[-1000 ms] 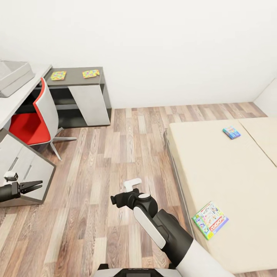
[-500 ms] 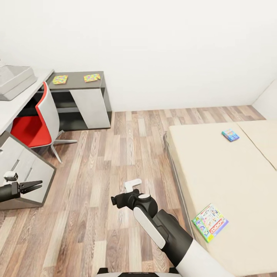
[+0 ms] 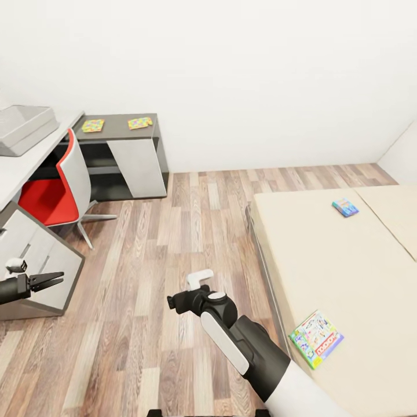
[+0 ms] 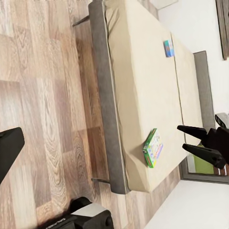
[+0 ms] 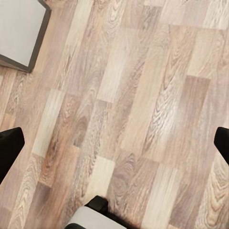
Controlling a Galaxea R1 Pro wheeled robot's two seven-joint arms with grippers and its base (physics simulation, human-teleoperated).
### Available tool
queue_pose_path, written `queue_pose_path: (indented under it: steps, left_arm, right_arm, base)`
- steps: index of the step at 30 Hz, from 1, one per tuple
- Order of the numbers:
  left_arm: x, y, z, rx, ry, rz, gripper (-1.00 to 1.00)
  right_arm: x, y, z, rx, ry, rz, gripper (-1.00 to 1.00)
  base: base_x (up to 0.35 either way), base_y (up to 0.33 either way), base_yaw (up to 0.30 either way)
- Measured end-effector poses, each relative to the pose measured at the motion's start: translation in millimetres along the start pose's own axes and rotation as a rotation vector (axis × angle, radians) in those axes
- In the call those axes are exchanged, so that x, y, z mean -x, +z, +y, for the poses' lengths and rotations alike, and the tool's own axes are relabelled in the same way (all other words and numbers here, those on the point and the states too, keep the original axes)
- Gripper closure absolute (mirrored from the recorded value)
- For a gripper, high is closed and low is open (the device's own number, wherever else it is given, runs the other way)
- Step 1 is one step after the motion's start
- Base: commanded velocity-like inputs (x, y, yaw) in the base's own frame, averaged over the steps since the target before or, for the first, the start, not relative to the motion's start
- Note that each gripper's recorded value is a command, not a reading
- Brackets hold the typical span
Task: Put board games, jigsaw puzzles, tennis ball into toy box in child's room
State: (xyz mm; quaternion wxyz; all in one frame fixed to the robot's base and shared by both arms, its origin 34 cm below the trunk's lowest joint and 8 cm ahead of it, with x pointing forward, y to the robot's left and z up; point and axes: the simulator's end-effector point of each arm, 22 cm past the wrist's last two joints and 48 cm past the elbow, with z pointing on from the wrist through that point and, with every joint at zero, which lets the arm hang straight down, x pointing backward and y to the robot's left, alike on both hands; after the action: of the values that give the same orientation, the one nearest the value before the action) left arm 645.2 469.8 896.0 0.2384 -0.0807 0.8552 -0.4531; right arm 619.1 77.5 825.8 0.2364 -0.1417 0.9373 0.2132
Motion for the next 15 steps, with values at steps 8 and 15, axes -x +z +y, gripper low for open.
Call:
queue_pose_path:
  steps: [8,15]
  left_arm:
    - [3.8,-2.8,-5.7,-0.005,0.011,-0.009,-1.00]
    - [6.8,-5.2,-10.6,-0.009,0.020,-0.015,-1.00]
  right_arm:
    - [5.1,-4.3,1.2,-0.003,-0.006,-0.011,-1.00]
    - [9.4,-8.1,2.4,-0.005,-0.011,-0.020,-1.00]
  base:
    - [0.000,0.000,0.052]
    - [0.000,0.000,0.068]
